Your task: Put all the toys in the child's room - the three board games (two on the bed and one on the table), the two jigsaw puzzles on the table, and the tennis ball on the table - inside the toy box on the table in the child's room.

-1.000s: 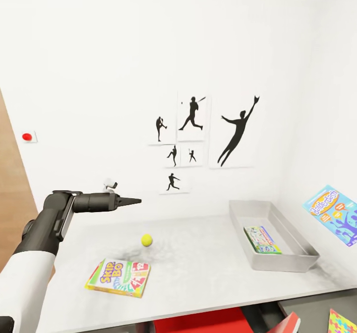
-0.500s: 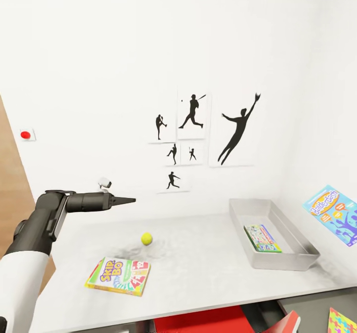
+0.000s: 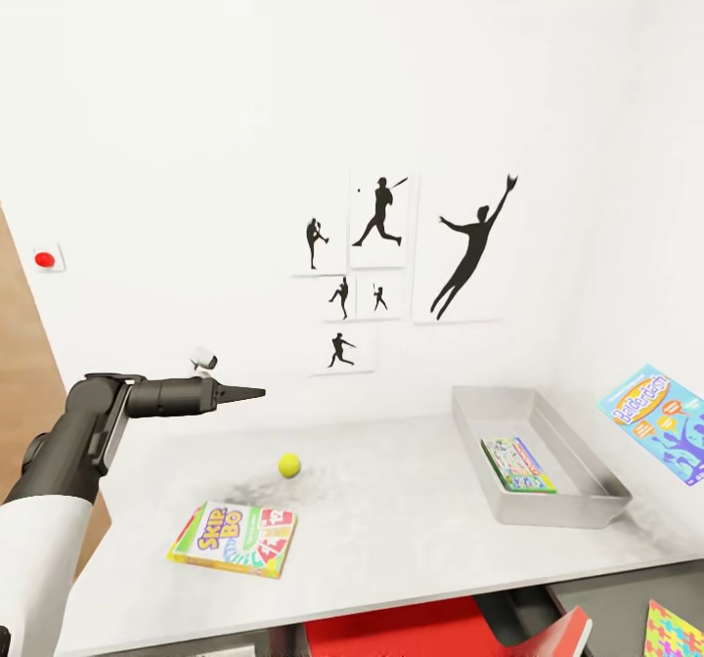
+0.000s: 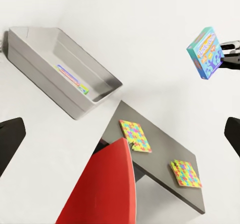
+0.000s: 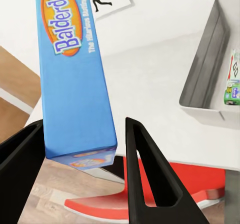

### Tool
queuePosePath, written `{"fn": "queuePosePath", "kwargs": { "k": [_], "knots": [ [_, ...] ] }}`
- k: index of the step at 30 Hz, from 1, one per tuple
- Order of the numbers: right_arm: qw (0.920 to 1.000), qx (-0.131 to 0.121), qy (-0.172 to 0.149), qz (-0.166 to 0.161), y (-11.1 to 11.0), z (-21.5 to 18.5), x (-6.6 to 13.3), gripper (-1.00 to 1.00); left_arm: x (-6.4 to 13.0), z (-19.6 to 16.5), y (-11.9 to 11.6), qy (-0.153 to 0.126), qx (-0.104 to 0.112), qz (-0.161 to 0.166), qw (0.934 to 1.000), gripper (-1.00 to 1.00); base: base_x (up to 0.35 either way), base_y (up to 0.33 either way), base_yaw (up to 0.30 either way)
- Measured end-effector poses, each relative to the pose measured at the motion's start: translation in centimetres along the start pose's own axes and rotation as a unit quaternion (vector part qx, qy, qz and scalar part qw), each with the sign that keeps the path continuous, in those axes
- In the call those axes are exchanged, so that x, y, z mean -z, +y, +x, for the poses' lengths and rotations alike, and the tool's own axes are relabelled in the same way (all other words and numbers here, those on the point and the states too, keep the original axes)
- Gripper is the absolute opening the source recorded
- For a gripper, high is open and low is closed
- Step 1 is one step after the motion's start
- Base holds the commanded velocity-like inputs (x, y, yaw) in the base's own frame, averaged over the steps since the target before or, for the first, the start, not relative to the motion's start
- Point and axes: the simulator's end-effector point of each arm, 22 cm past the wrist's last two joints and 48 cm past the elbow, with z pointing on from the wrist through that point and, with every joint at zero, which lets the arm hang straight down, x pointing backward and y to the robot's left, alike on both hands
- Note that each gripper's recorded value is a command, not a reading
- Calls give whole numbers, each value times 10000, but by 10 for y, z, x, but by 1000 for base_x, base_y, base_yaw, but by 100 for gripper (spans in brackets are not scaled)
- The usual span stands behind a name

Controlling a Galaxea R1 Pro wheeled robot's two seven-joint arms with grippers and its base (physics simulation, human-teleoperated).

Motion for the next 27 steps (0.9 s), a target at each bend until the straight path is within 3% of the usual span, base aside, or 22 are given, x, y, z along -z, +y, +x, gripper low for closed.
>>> {"fn": "queuePosePath", "kwargs": {
  "k": [15, 27],
  "knots": [
    [9999, -83, 73, -22, -5, 3, -9, -100, 8, 6, 17, 56, 171, -139, 9997, 100, 0, 0, 0],
    [9999, -92, 76, -24, -6, 4, -9, -100, 12, 5, 18, 63, 167, -191, 9997, 100, 6, 0, 0]
  ]
}}
